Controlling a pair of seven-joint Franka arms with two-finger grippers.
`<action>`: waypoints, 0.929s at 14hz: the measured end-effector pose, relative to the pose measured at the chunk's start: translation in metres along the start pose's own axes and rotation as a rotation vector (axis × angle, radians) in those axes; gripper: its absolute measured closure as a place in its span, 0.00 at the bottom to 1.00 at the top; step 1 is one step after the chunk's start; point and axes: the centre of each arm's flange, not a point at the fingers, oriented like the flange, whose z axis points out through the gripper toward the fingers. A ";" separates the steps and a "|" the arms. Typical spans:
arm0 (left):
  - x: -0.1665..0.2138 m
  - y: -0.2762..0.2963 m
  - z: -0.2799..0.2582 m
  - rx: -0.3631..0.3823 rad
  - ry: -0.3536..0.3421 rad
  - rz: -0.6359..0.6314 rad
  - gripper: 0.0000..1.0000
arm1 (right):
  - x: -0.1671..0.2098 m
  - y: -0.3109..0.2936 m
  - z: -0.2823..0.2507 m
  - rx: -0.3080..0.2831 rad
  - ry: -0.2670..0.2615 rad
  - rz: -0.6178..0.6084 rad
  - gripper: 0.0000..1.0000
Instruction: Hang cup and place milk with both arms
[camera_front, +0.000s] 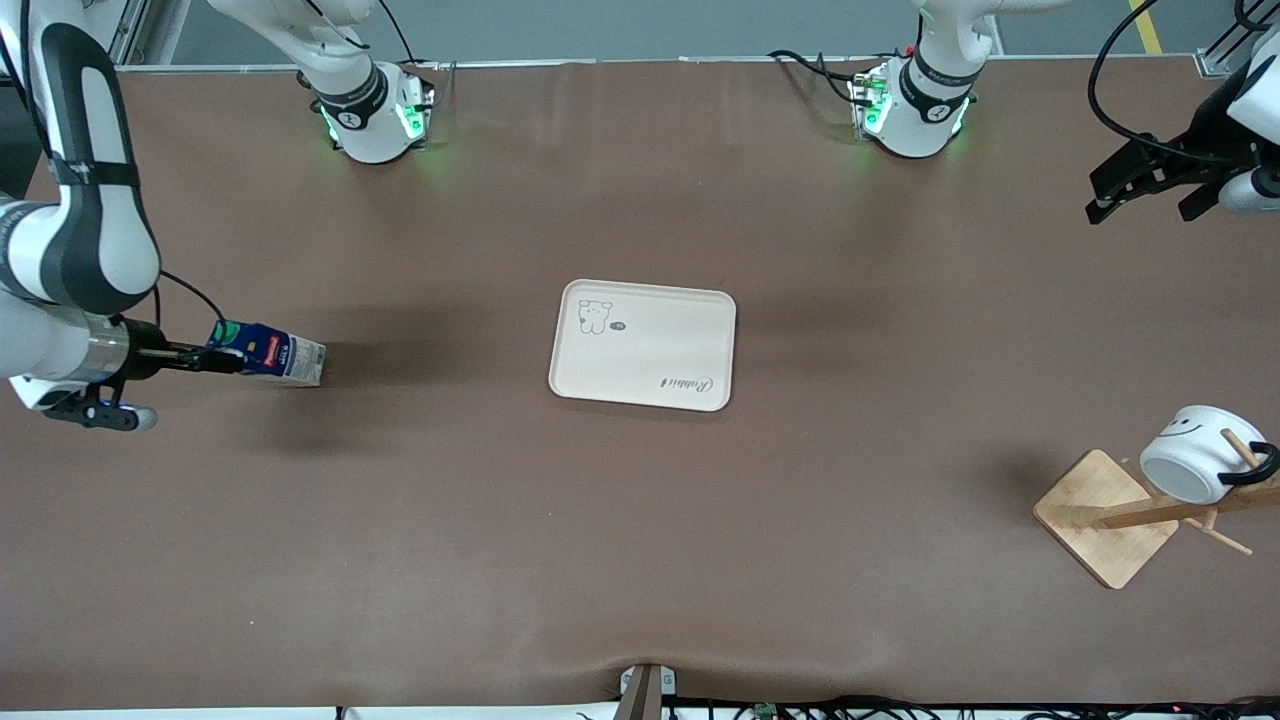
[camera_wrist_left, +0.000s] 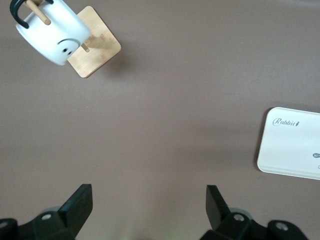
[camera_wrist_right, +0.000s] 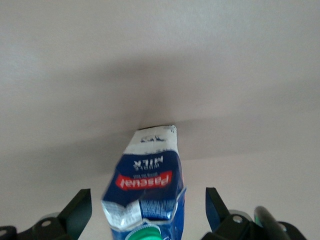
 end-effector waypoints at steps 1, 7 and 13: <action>0.000 0.000 0.000 0.000 0.000 -0.001 0.00 | 0.000 -0.002 -0.014 0.001 -0.002 -0.004 0.00; 0.000 -0.001 0.000 0.000 0.001 -0.002 0.00 | 0.007 -0.011 -0.075 -0.114 0.074 -0.047 0.00; 0.000 -0.004 -0.002 0.000 0.005 -0.007 0.00 | -0.044 -0.027 -0.239 -0.078 0.232 -0.052 0.00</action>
